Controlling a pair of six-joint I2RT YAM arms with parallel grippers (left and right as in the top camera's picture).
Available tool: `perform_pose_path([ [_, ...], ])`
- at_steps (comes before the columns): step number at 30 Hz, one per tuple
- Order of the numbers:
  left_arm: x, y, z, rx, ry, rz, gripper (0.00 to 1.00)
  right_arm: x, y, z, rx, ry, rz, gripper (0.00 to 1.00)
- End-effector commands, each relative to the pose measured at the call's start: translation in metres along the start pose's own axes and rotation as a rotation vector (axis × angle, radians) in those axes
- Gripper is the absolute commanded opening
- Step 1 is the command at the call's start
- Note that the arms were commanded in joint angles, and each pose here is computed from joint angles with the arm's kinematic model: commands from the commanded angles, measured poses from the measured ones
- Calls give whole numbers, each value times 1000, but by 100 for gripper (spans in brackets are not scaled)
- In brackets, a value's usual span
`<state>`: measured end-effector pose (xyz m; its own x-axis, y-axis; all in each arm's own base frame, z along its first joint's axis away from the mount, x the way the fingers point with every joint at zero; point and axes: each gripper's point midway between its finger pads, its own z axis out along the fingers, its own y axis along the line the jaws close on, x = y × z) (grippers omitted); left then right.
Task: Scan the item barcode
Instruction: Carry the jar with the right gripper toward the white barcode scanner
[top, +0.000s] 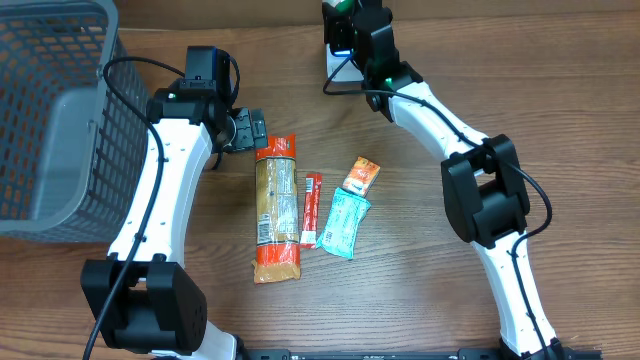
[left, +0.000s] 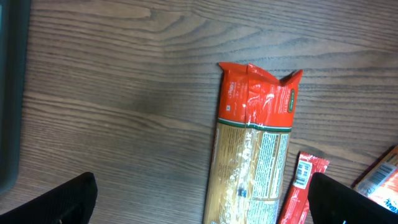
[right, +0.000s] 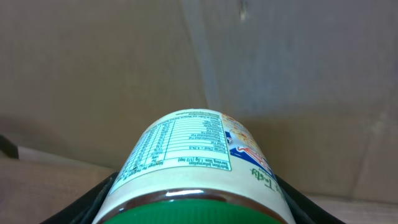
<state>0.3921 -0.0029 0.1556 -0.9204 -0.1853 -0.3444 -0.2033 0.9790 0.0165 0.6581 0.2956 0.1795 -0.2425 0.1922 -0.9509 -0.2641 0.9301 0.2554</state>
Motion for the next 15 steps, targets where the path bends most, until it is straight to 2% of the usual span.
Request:
perform_pose_path([
  [1, -6, 1, -8, -4, -30, 2, 100, 0, -2, 6, 1, -45, -1, 25],
  [8, -6, 1, -8, -4, -30, 2, 100, -2, -15, 7, 67, -70, 2, 28],
  [15, -6, 1, -8, -5, -30, 2, 100, 13, -28, 14, 79, -62, 2, 29],
])
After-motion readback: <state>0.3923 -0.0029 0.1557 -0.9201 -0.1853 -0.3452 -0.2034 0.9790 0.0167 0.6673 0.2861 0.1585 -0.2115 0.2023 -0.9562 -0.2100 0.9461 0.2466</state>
